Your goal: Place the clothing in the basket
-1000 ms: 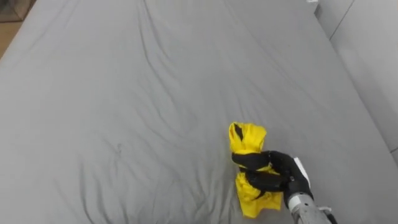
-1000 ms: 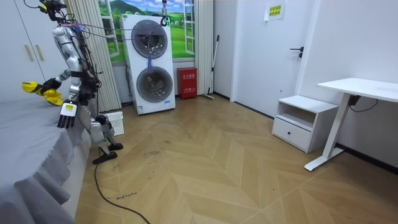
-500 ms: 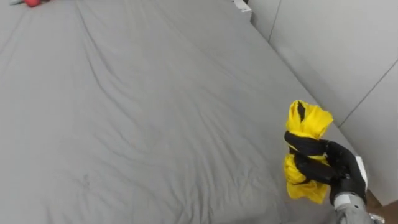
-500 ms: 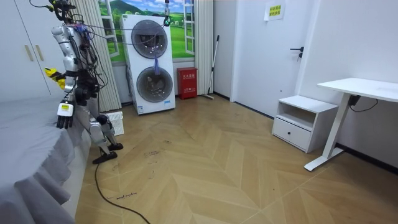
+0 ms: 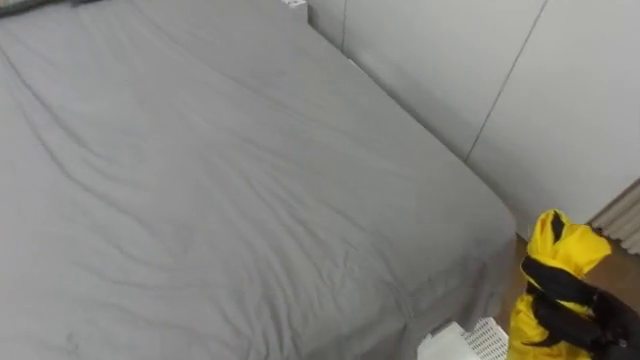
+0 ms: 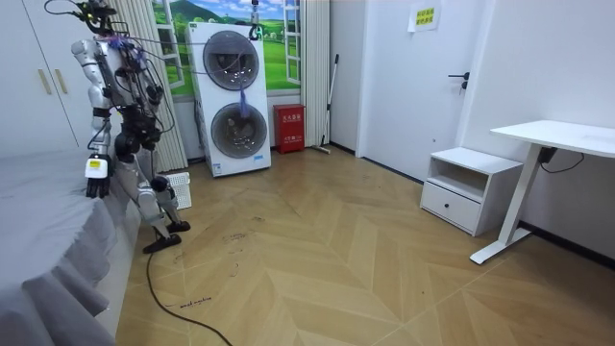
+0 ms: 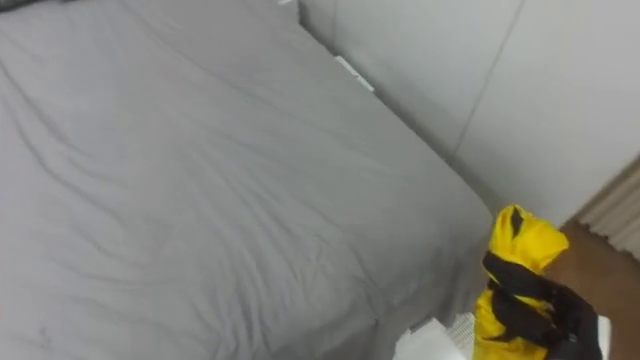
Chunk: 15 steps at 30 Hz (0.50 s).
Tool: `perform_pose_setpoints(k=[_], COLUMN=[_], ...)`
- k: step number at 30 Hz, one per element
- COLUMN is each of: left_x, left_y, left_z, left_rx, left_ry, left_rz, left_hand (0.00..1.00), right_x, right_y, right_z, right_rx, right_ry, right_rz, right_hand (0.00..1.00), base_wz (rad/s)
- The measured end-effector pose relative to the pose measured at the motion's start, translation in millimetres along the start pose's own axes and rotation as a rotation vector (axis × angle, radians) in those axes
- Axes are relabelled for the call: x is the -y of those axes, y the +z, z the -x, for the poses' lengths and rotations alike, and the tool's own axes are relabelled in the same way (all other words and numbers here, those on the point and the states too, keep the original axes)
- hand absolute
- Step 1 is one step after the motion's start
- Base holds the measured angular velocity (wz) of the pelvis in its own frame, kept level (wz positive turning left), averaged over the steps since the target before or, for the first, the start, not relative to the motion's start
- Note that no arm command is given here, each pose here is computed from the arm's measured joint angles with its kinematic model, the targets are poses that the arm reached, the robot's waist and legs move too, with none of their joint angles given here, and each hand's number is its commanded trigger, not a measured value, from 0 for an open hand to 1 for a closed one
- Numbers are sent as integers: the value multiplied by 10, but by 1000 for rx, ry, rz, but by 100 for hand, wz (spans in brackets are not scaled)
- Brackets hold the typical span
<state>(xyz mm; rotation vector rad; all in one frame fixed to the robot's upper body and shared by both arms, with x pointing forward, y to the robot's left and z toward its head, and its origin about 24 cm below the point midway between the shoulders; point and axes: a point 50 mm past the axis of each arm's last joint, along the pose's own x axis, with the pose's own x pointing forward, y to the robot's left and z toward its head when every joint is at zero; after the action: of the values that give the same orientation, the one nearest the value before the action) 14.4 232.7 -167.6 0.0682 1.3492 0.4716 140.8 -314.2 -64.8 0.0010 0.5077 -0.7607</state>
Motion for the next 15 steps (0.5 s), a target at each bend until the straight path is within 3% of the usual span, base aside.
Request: perform_pose_setpoints(k=[8, 15], left_x=[82, 192], left_y=[78, 273], left_z=[-6, -24], left_rx=[9, 41], left_ry=[-8, -50], left_rz=[-9, -30], left_hand=[0, 0], right_x=[1, 37], right_y=[130, 161], right_z=[-176, -335], right_rx=[-3, -38], right_ry=[-67, -129], right_rz=[-70, -126], right_hand=[100, 100], base_wz=[-34, -3])
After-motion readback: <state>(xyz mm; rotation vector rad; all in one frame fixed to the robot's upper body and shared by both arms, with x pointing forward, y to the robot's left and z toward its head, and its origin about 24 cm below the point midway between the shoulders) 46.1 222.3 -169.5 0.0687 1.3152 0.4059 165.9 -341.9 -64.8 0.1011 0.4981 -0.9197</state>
